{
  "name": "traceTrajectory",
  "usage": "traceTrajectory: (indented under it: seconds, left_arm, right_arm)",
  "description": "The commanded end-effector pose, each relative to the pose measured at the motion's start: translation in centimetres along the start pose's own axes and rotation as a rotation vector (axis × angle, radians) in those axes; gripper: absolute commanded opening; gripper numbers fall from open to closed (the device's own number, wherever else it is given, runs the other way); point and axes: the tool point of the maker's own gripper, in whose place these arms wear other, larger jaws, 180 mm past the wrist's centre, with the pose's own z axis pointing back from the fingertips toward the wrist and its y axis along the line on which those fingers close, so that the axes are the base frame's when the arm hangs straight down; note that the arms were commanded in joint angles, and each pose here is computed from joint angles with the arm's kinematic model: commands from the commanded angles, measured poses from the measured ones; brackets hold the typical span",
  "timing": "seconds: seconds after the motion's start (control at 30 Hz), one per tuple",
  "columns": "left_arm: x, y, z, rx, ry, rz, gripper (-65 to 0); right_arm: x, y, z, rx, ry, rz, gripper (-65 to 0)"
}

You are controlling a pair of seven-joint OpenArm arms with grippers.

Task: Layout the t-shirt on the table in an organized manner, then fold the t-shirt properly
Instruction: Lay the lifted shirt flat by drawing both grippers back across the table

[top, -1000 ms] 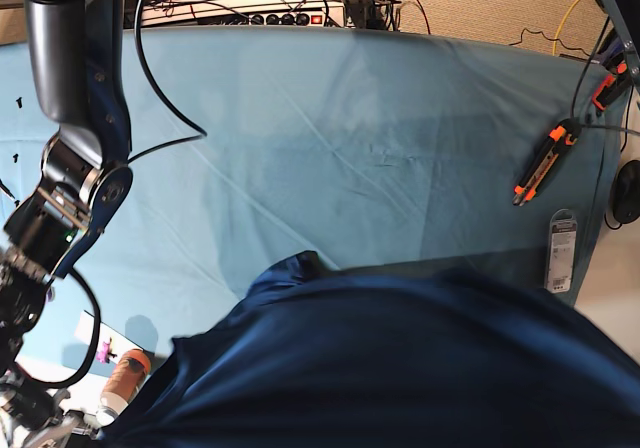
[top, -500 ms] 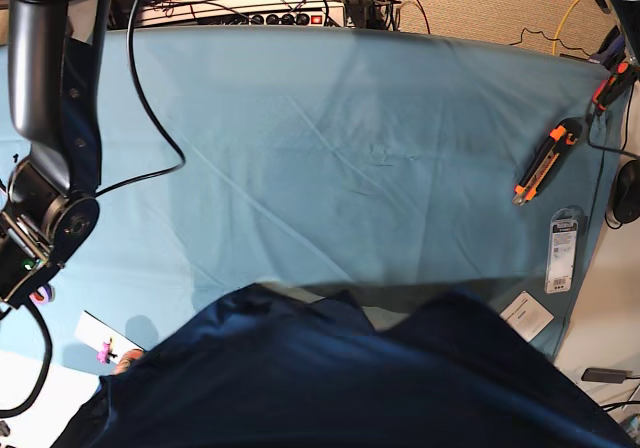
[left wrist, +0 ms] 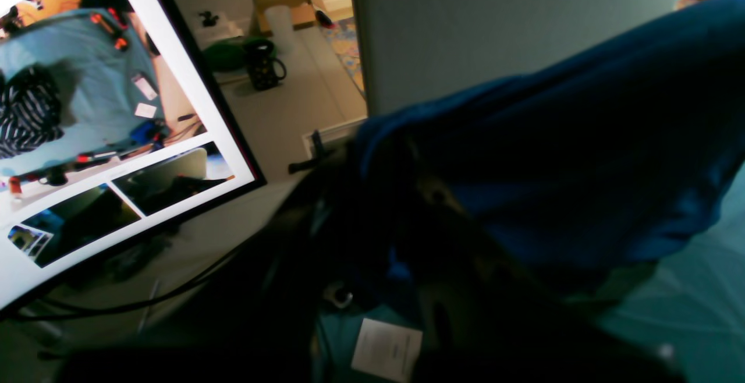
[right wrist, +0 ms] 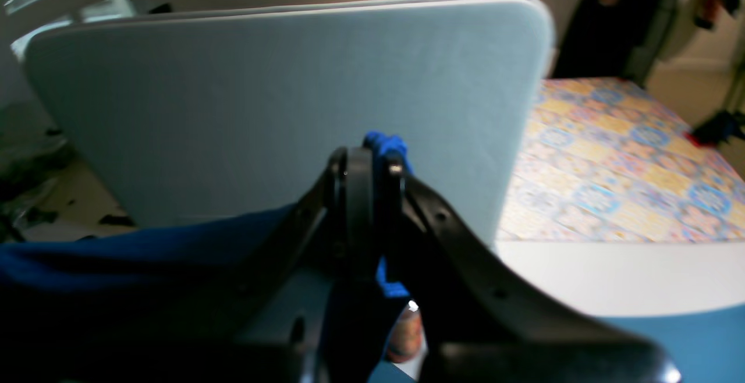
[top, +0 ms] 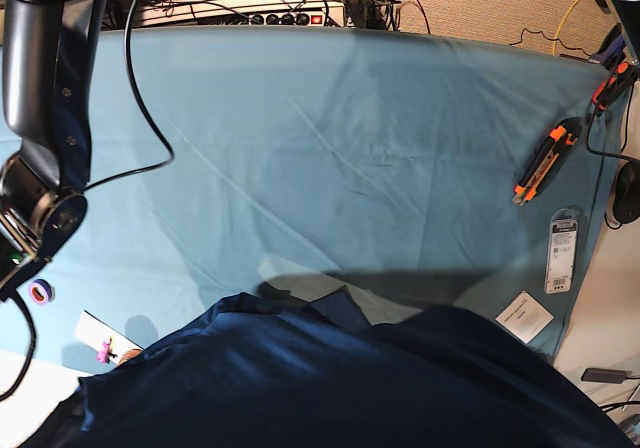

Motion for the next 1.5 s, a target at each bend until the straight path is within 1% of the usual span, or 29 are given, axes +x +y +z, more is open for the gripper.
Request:
traceTrajectory:
  seconds: [0.0, 0.13, 0.27, 0.37, 0.5, 0.67, 0.8, 0.97, 1.1, 1.27, 1.4, 1.47]
  left_arm:
    - [2.9, 0.8, 1.0, 0.029, -0.069, -0.022, -65.0]
    - [2.4, 0.8, 1.0, 0.03, -0.056, -0.018, -65.0]
    - [0.1, 0.4, 0.6, 0.012, -0.021, 0.014, -65.0]
    - [-1.6, -0.5, 0.0, -0.014, 0.0, 0.044, -65.0]
    - [-3.2, -1.8, -1.1, -0.045, 0.015, 0.075, -65.0]
    - [-3.8, -3.3, -2.1, -0.087, 0.019, 0.086, -65.0]
    - [-4.2, -3.8, -2.1, -0.113, 0.042, 0.106, -65.0]
    - [-5.6, -5.0, -1.9, -0.175, 0.1, 0.151, -65.0]
    - [-8.4, -6.3, -1.5, -0.229, 0.147, 0.189, -65.0]
    - [-12.3, -7.3, -1.0, -0.248, 0.208, 0.246, -65.0]
    - [-14.6, -8.1, -0.2, -0.276, 0.258, 0.297, -65.0]
    - [-15.4, -8.4, 0.4, -0.291, 0.269, 0.333, -65.0]
  right_arm:
    - [3.8, -1.4, 1.4, -0.038, -0.101, 0.011, -65.0]
    - [4.1, -4.1, 2.9, -0.093, -0.09, 0.028, -65.0]
    - [3.9, -5.3, 3.8, -0.1, -0.071, 0.022, -65.0]
    - [2.7, -5.1, 3.7, -0.077, -0.05, 0.009, -65.0]
    - [0.1, -4.4, 3.1, -0.044, -0.004, -0.004, -65.0]
    - [-3.1, -3.7, 2.7, 0.001, 0.065, -0.011, -65.0]
    - [-5.5, -2.7, 2.7, 0.054, 0.128, -0.043, -65.0]
    - [-9.3, -0.7, 3.0, 0.167, 0.22, -0.085, -65.0]
    - [-12.6, 0.7, 3.6, 0.247, 0.287, -0.098, -65.0]
    - [-15.7, 2.2, 4.6, 0.327, 0.353, -0.145, -65.0]
    - [-17.5, 3.4, 5.4, 0.398, 0.385, -0.159, -65.0]
    - [-17.8, 3.9, 5.7, 0.43, 0.375, -0.173, -65.0]
